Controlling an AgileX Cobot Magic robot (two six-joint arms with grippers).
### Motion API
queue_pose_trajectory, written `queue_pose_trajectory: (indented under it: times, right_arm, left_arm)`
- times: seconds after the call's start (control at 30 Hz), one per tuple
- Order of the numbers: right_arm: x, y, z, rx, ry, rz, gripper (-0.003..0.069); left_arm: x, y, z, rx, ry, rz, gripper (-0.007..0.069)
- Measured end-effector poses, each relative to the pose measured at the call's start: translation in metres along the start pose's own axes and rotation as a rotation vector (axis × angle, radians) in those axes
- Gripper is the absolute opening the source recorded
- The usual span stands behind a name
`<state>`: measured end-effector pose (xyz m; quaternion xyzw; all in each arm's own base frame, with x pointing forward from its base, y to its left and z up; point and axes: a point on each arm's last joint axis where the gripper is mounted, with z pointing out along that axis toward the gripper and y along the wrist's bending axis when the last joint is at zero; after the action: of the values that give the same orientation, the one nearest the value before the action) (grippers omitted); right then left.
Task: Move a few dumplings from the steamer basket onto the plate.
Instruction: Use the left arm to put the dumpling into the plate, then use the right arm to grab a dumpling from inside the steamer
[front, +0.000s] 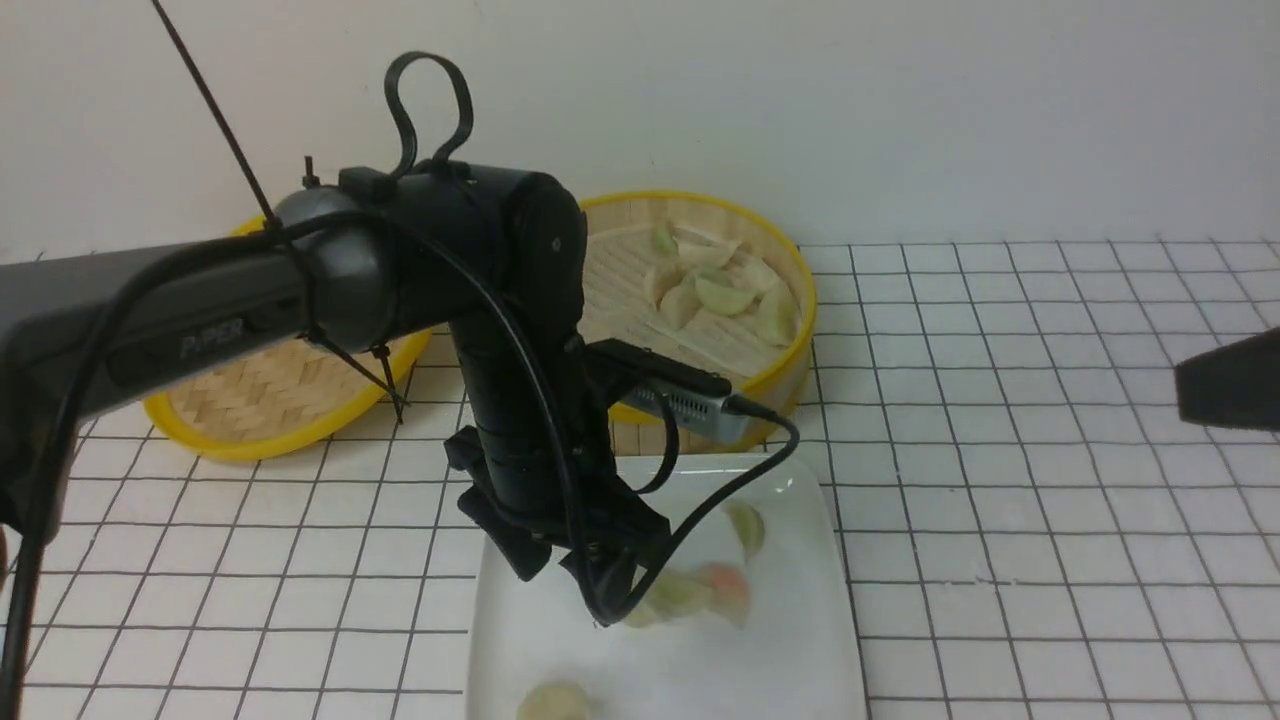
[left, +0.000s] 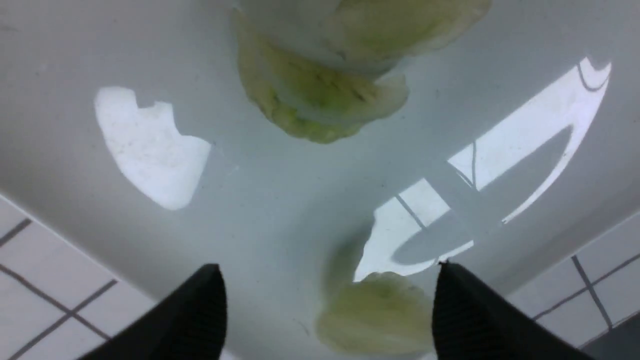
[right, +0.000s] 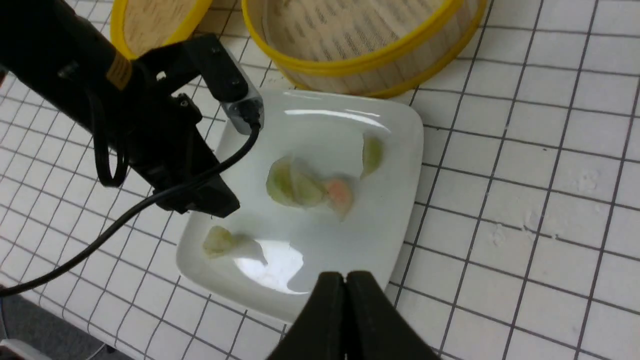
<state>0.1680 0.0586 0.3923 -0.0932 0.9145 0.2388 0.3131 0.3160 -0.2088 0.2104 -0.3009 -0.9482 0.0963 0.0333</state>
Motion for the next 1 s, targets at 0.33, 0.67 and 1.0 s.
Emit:
queue_pose_trajectory:
  times: [0.33, 0.67, 1.0]
  right_arm:
    - [-0.089, 0.008, 0.079, 0.009, 0.136, -0.133, -0.0009]
    - [-0.157, -0.001, 0.253, 0.143, 0.245, -0.231, 0.0111]
    - [-0.147, -0.032, 0.387, 0.241, 0.264, -0.206, 0.0349]
  left_arm:
    - [0.007, 0.019, -0.075, -0.137, -0.209, -0.061, 0.0087]
    - [0.112, 0.020, -0.161, -0.193, -0.444, -0.182, -0.0006]
    - [0.174, 0.003, -0.172, -0.219, -0.507, -0.170, -0.0006]
